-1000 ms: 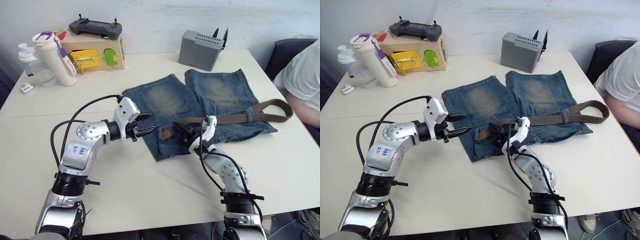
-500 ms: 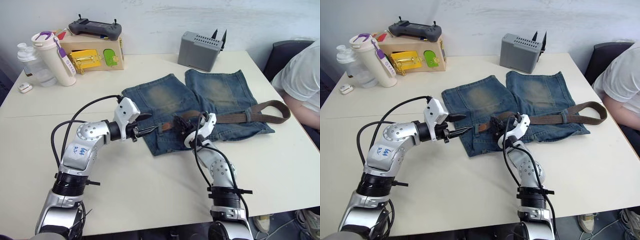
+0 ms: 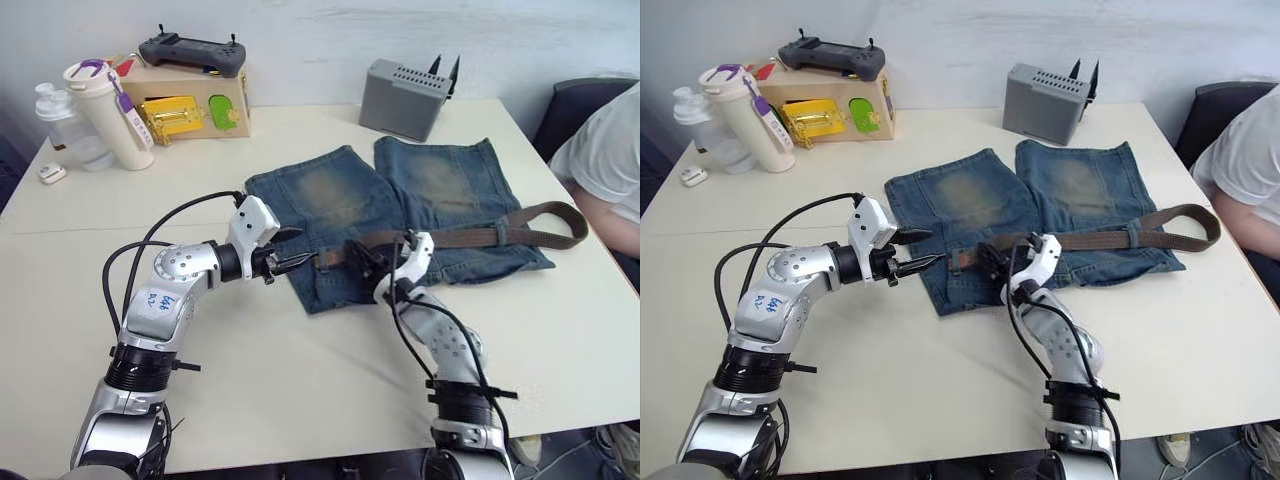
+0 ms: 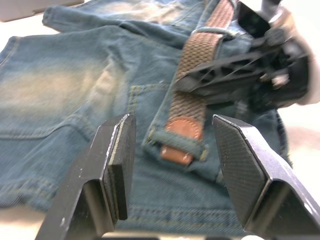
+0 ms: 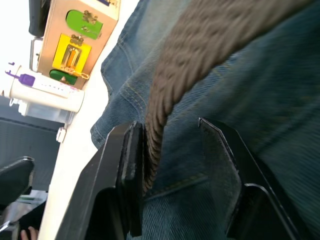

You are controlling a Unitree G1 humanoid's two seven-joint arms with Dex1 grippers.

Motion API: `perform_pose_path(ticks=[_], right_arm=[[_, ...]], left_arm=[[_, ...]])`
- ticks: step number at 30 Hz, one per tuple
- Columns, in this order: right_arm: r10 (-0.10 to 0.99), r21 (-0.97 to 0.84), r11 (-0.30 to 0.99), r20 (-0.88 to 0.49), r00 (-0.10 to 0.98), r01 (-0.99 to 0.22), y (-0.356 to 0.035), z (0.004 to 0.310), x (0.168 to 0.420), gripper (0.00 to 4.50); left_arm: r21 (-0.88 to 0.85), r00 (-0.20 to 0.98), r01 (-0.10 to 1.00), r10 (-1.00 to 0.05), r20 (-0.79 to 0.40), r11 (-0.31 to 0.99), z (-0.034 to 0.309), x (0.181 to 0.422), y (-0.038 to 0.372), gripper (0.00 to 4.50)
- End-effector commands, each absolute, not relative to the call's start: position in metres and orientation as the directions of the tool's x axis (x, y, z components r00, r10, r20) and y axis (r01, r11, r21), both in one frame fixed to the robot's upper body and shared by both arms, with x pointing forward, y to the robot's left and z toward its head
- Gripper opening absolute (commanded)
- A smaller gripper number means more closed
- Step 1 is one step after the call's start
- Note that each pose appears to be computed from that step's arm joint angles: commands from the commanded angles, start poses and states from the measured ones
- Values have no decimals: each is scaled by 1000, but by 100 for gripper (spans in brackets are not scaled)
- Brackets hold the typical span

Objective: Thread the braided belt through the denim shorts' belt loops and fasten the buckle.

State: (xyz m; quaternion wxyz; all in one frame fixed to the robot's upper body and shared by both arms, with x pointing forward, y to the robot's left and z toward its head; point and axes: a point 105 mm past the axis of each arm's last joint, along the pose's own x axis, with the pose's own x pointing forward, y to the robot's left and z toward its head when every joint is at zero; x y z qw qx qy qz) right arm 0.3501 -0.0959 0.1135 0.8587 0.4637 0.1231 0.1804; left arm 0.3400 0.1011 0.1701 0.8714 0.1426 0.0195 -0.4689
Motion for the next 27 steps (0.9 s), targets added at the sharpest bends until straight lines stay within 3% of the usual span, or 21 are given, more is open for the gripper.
perform_pose_path(ticks=[1,8,11,14,27], right_arm=[[390,848,492,-14,921,-196,-117,128,339,204],[418,844,484,7,908,-229,-113,139,335,204],[421,843,485,8,907,-233,-112,140,338,128],[441,844,478,8,897,-242,-104,139,340,4],[589,859,426,-23,808,-286,-50,126,345,4]], left_arm=[[261,561,816,-814,-148,515,176,339,101,271],[263,551,822,-821,-148,504,176,341,98,271],[267,550,823,-822,-151,502,176,341,99,271],[277,554,820,-817,-163,501,175,341,102,271],[314,570,810,-792,-218,496,169,339,116,271]])
